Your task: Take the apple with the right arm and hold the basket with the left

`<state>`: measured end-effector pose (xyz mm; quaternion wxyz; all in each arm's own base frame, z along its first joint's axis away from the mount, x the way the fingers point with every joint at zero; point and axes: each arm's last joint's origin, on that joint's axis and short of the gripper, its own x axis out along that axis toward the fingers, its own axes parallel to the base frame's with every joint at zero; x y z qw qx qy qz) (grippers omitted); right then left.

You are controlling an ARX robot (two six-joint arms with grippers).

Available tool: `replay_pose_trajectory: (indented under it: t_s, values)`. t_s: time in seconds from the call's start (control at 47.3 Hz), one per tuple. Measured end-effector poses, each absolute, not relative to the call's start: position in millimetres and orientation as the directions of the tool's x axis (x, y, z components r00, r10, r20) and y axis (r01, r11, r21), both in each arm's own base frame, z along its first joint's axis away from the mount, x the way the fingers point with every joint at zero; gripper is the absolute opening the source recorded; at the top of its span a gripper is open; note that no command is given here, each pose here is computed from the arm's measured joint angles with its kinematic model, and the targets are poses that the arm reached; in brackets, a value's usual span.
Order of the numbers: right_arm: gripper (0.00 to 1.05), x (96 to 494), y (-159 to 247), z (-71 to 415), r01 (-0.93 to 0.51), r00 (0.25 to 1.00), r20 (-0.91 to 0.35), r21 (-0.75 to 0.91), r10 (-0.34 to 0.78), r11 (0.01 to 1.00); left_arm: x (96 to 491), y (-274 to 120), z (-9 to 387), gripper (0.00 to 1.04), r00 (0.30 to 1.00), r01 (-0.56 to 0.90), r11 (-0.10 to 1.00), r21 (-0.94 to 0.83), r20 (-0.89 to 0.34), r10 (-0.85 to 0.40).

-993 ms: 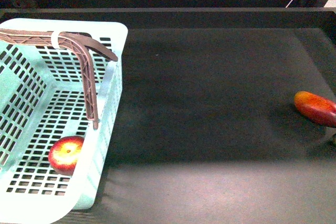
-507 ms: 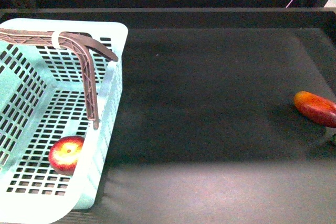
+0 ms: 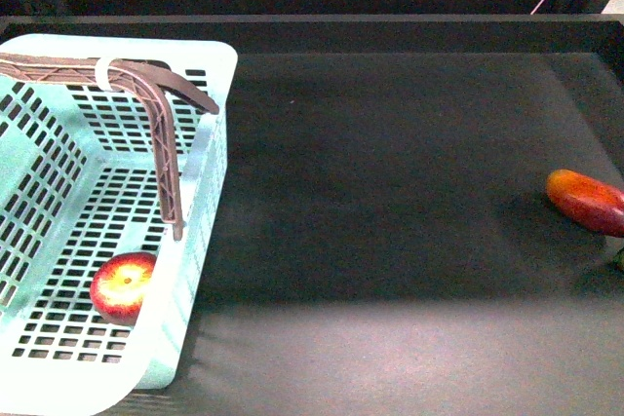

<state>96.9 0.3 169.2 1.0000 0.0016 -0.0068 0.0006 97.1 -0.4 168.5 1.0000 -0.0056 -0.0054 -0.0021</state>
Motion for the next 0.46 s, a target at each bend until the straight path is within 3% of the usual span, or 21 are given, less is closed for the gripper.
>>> replay_pose_trajectory:
  t_s: [0.232,0.465]
  values:
    - [0.96,96.9,0.3,169.2,-0.001,1.0,0.014,0.003,0.001,1.0,97.1,-0.4,168.5,0.99,1.0,0.004,1.0,-0.011,0.011,-0.004]
    - [0.96,96.9,0.3,169.2,-0.001,1.0,0.014,0.003,0.001,1.0,97.1,-0.4,168.5,0.98,1.0,0.004,1.0,-0.009,0.011,-0.004]
